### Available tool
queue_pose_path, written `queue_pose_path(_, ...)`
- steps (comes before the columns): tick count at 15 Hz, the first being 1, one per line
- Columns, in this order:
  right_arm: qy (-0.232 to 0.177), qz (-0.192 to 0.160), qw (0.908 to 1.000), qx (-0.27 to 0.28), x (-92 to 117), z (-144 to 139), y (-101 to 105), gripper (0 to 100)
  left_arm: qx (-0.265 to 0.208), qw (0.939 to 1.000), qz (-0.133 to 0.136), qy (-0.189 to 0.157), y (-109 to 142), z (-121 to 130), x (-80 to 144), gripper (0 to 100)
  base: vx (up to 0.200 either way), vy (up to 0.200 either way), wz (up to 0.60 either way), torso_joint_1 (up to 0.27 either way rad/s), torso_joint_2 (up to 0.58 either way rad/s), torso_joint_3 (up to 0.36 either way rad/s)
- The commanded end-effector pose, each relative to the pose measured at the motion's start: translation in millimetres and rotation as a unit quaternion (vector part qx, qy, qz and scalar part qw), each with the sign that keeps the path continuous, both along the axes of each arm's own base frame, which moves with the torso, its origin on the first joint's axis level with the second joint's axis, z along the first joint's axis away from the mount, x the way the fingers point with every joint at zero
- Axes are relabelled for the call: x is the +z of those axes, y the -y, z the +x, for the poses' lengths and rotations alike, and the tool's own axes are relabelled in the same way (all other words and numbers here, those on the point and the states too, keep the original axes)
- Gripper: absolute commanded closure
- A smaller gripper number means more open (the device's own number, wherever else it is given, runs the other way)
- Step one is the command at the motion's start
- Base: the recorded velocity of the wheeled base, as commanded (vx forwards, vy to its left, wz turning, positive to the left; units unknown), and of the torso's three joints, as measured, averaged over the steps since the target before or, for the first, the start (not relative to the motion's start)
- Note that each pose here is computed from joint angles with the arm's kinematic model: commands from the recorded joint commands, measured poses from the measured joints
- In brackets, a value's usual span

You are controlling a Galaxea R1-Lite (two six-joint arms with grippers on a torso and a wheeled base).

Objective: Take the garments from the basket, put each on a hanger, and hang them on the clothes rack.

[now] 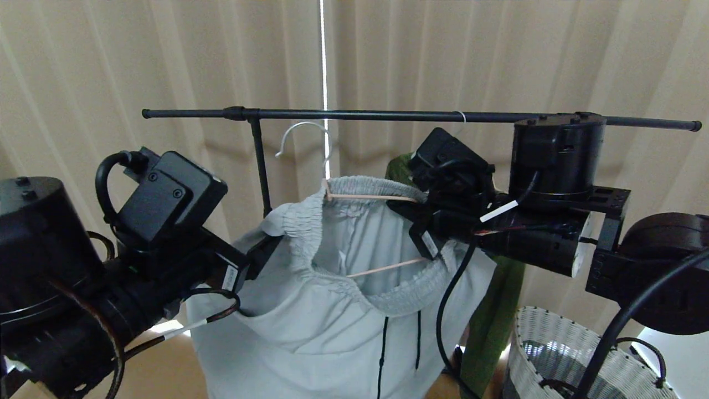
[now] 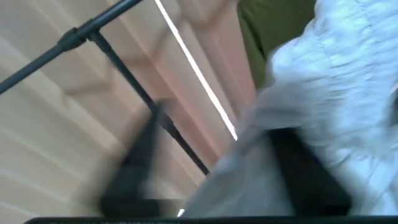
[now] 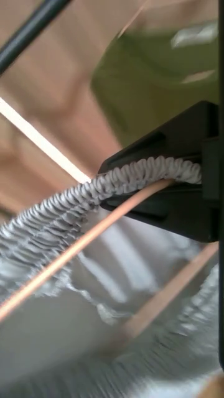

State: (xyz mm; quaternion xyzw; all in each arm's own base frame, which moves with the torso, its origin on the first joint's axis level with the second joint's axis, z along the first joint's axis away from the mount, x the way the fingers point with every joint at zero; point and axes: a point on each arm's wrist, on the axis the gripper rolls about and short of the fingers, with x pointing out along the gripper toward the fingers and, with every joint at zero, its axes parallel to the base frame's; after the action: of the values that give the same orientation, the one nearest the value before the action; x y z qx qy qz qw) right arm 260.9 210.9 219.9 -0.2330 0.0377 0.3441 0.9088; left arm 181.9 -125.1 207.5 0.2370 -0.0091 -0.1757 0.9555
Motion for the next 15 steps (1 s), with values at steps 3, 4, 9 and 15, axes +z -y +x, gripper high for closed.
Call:
queue_pose_path(3, 0.012, 0.008, 0.9993, -0.036, 11.0, -8.5, 30.2, 100, -0.041, 0.9991, -0.014, 0.006, -18.0, -26.4, -1.6, 0, 0.000, 0.000, 0.00, 0.000, 0.00, 0.000)
queue_pose_path(4, 0.015, 0.011, 0.9986, -0.049, 14.2, -11.0, 39.1, 100, -0.041, 0.9991, -0.013, 0.003, -21.9, -31.8, -5.2, 0, 0.000, 0.000, 0.00, 0.000, 0.00, 0.000)
queue_pose_path(9, 0.035, 0.040, 0.9959, -0.073, 33.6, -20.7, 58.7, 100, -0.035, 0.9976, -0.016, -0.059, -27.8, -39.1, -35.4, 0, 0.000, 0.000, 0.00, 0.000, 0.00, 0.000)
queue_pose_path(15, 0.038, 0.071, 0.9943, -0.070, 43.9, -37.0, 67.8, 100, 0.003, 0.9925, -0.010, -0.121, -35.8, -20.1, -60.3, 0, 0.000, 0.000, 0.00, 0.000, 0.00, 0.000)
